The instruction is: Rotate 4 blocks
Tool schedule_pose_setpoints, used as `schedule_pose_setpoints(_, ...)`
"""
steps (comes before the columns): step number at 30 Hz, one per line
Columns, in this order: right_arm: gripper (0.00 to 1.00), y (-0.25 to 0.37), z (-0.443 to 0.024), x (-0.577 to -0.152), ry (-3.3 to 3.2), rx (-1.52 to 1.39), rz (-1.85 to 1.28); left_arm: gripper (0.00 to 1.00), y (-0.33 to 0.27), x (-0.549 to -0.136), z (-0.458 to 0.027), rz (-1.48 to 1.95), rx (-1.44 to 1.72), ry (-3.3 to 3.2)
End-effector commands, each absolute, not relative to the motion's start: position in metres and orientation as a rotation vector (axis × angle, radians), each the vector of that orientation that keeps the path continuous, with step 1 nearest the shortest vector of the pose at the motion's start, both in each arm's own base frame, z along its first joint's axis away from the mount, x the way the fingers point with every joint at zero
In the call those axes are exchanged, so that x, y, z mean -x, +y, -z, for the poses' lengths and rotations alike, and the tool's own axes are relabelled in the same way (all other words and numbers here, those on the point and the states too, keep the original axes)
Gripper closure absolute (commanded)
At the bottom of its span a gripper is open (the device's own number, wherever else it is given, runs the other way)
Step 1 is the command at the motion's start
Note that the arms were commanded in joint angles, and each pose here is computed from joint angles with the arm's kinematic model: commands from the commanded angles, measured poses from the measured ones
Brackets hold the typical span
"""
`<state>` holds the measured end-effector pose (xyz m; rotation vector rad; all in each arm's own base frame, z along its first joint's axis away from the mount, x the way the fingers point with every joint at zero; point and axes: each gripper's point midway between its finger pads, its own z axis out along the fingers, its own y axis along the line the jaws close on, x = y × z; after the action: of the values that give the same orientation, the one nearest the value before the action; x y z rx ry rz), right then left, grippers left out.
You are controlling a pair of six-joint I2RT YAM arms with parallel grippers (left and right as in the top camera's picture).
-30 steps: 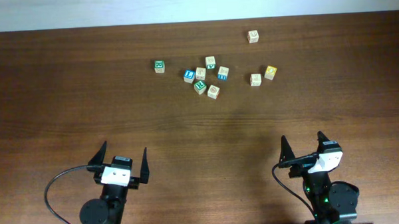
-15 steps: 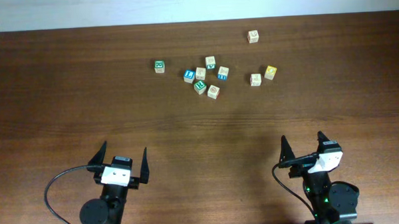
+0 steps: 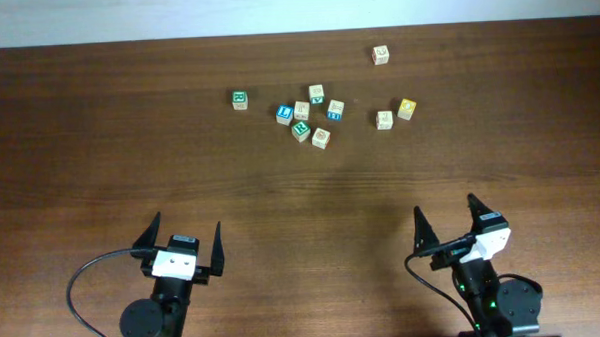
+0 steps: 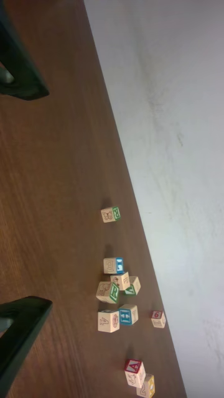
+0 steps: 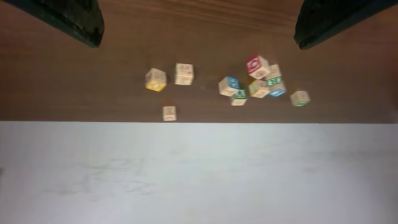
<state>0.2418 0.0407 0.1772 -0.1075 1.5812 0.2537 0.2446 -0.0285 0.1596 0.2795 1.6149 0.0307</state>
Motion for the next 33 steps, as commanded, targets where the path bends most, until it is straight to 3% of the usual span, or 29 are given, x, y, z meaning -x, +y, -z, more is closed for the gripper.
schedule_pose_setpoints(1,0.02,0.047,-0.221,-0.235,1.506,0.154,-0.274,0.01,-0.028,-0.244,-0.158,-0.046,-0.289,1.618)
schedule_pose_setpoints(9,0.02,0.061,-0.307,-0.25,1.498,0.246,-0.309,0.01,-0.028,-0.244,-0.158,-0.046,-0.289,1.618)
schedule_pose_setpoints(20,0.02,0.08,-0.347,-0.362,1.832,0.279,-0.463,0.01,-0.028,-0.244,-0.158,-0.046,-0.289,1.618)
schedule_pose_setpoints(26,0.02,0.106,-0.332,-0.439,2.088,0.313,-0.551,0.01,-0.028,-0.244,-0.158,-0.046,-0.289,1.618)
schedule_pose_setpoints(33,0.02,0.179,-0.249,-0.511,2.336,0.415,-0.663,0.01,-0.028,-0.244,-0.158,-0.046,-0.289,1.618)
